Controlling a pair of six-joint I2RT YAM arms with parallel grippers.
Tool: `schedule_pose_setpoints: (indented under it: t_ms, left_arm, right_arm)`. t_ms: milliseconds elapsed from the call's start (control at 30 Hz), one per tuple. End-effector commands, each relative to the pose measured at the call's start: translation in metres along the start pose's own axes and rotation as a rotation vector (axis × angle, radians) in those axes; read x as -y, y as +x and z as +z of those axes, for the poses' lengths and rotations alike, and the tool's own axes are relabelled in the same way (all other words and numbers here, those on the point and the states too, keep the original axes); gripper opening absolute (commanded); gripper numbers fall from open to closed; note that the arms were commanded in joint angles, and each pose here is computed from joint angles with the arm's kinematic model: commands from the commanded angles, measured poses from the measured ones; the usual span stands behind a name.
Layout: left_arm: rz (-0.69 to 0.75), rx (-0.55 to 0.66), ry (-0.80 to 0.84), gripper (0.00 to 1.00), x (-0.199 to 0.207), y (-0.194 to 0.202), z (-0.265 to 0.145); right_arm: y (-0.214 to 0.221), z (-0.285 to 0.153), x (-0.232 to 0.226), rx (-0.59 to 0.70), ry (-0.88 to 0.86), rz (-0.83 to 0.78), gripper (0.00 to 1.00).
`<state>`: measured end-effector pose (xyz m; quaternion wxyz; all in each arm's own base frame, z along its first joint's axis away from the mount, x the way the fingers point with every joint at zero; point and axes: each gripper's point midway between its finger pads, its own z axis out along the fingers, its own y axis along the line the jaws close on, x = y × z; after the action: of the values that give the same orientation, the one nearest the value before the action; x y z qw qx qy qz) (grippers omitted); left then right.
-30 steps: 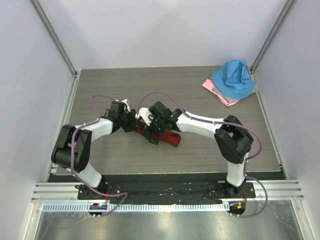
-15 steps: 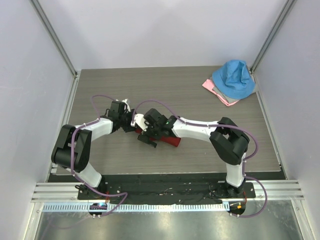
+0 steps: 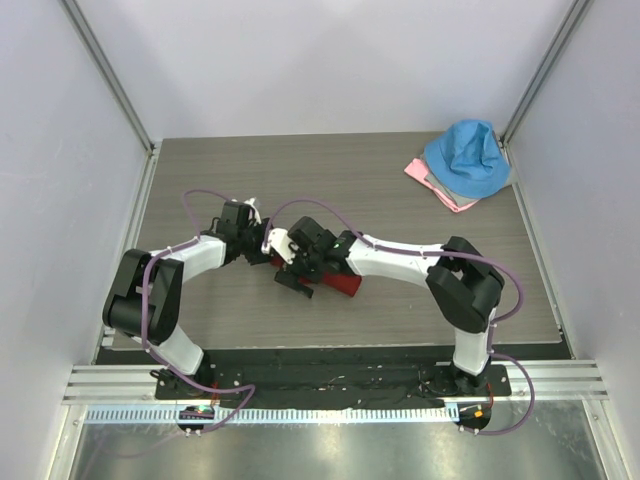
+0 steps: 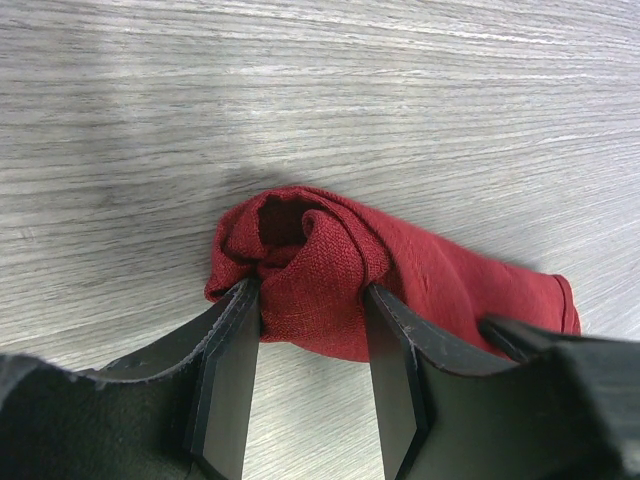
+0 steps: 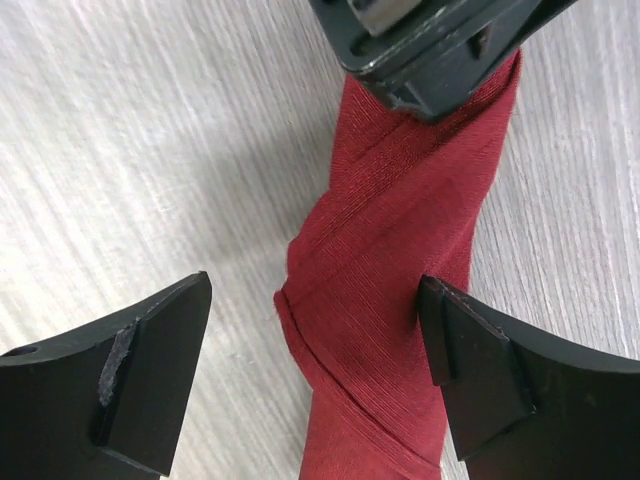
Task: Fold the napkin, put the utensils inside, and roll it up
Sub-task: Roll the napkin with the utensil
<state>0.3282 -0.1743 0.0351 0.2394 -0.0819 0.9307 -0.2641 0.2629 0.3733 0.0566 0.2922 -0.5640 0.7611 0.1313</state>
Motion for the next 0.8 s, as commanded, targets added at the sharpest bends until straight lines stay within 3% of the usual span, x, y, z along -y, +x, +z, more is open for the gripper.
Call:
schedule_pose_setpoints:
  t_ms: [0,167,333,767]
  left_arm:
    - [0.011,-0.022,-0.029,0.49,-0.004,0.004,0.001]
    - [0.007,-0.022,-0.029,0.49,-0.003,0.004,0.001]
    - [0.008,-0.018,-0.028,0.49,-0.003,0.003,-0.001]
    - [0.013,-0.013,-0.033,0.49,-0.003,0.002,-0.004]
  right_arm:
    - [-0.052,-0.043,-0.005,0.163,-0.025,-0.008,0.92]
    - [-0.067,-0.054,0.011,0.204,0.029,-0.007,0.92]
    - [-0.045,-0.035,0.049,0.123,0.134,0.006,0.96]
    - [-0.014,0.011,0.038,0.052,-0.008,0.021,0.97]
